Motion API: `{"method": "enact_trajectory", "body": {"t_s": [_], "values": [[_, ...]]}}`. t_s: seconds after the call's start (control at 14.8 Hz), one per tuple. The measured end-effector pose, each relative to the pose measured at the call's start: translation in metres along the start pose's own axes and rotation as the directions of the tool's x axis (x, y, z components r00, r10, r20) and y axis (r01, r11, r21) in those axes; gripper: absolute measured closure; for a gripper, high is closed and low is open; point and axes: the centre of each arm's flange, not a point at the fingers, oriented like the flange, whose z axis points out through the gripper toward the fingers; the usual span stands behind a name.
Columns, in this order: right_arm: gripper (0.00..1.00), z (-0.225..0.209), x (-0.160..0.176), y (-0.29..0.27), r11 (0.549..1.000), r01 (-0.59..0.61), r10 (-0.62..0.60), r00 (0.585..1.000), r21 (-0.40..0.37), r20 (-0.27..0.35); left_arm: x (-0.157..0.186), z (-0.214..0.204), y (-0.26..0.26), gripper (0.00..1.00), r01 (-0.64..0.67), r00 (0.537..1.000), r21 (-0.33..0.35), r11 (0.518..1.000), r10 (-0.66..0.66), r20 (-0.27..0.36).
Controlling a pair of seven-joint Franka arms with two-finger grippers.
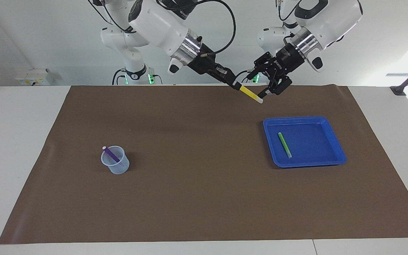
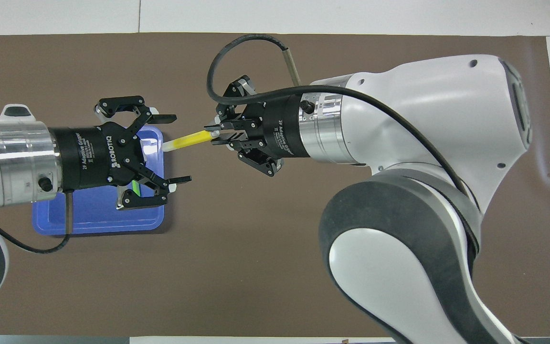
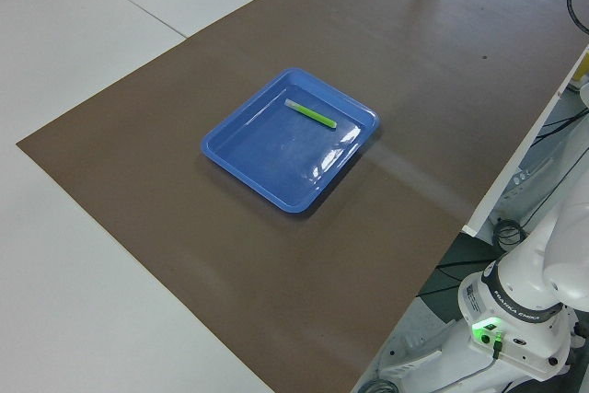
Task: Right arm passes pens to left for tray arrangement
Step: 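Bring the yellow pen to the left gripper while the left gripper grasps it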
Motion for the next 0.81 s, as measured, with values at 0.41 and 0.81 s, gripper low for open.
{"method": "enact_trajectory", "body": {"t_s": [0.41,0.81], "values": [[0.82,0.0,0.0,0.0,1.0,-0.001,0.001,1.0,0.001,0.001,0.0,0.01,-0.017,0.03,0.0,1.0,-0.009,1.0,0.0,-0.009],[0.82,0.001,0.0,0.0,1.0,-0.001,0.001,1.0,-0.003,0.002,-0.001,0.008,-0.014,0.3,-0.017,1.0,-0.046,0.999,0.016,-0.022]]}}
